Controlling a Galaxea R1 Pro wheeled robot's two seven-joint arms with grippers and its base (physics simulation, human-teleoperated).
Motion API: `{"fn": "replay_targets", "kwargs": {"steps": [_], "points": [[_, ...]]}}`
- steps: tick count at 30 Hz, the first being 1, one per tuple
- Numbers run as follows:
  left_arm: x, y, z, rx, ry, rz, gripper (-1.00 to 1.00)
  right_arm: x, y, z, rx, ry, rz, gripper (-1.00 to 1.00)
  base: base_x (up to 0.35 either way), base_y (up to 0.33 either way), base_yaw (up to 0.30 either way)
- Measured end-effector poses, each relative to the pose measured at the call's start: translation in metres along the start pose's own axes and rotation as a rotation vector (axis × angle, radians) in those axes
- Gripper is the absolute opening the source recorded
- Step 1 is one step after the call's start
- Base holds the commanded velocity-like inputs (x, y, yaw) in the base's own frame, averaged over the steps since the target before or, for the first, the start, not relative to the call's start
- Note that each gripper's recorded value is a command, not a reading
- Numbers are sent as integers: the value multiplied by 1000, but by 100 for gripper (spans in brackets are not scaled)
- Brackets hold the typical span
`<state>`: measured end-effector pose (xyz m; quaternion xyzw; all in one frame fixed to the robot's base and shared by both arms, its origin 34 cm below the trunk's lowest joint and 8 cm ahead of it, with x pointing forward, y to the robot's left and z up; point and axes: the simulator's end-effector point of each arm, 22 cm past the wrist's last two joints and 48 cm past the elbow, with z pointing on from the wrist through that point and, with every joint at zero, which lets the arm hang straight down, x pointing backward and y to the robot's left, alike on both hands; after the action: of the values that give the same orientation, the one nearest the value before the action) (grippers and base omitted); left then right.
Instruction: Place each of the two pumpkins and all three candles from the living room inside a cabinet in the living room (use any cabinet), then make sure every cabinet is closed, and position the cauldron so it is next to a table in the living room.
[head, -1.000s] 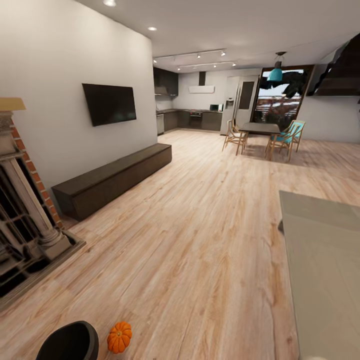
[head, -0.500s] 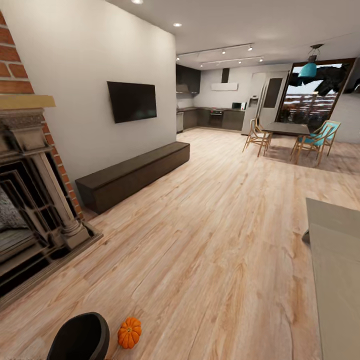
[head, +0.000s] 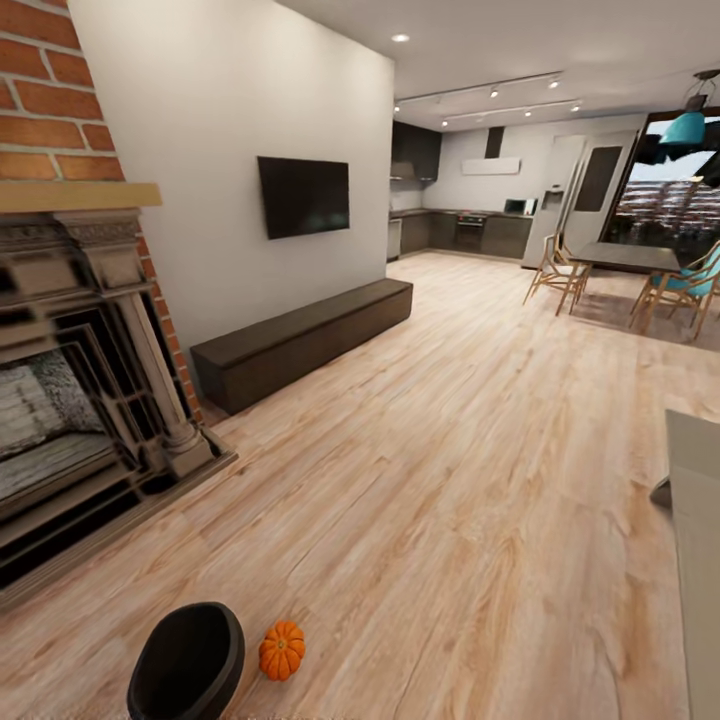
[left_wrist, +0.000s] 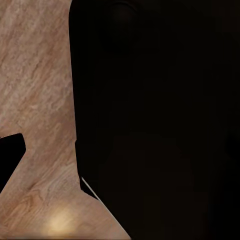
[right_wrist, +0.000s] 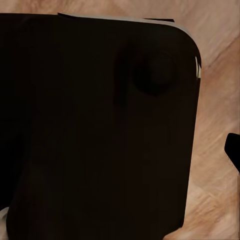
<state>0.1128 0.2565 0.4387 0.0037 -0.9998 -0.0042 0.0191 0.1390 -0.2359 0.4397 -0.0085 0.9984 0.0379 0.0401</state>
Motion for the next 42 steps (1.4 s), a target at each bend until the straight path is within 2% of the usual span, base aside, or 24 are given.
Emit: {"fn": "replay_targets", "kwargs": {"steps": [12,20,30,37,42], "points": [[5,-2,0,3,13,-1,100,5,0,-1,0,13,-3,100,243,0,209],[7,-6,0,7,16,-1,100,6,0,-1,0,14,-5,100,334,-26,66],[7,-9,0,11,17,1,100,4,0,-1,0,4,-8,100,262,-211,253],[7,-10,0,11,17,3,100,4,0,-1,-1,5,-8,100,41,-290,275],[6,-8,0,9,15,-1,100,4,0,-1,-1,5,-8,100,30,-77,188]]}}
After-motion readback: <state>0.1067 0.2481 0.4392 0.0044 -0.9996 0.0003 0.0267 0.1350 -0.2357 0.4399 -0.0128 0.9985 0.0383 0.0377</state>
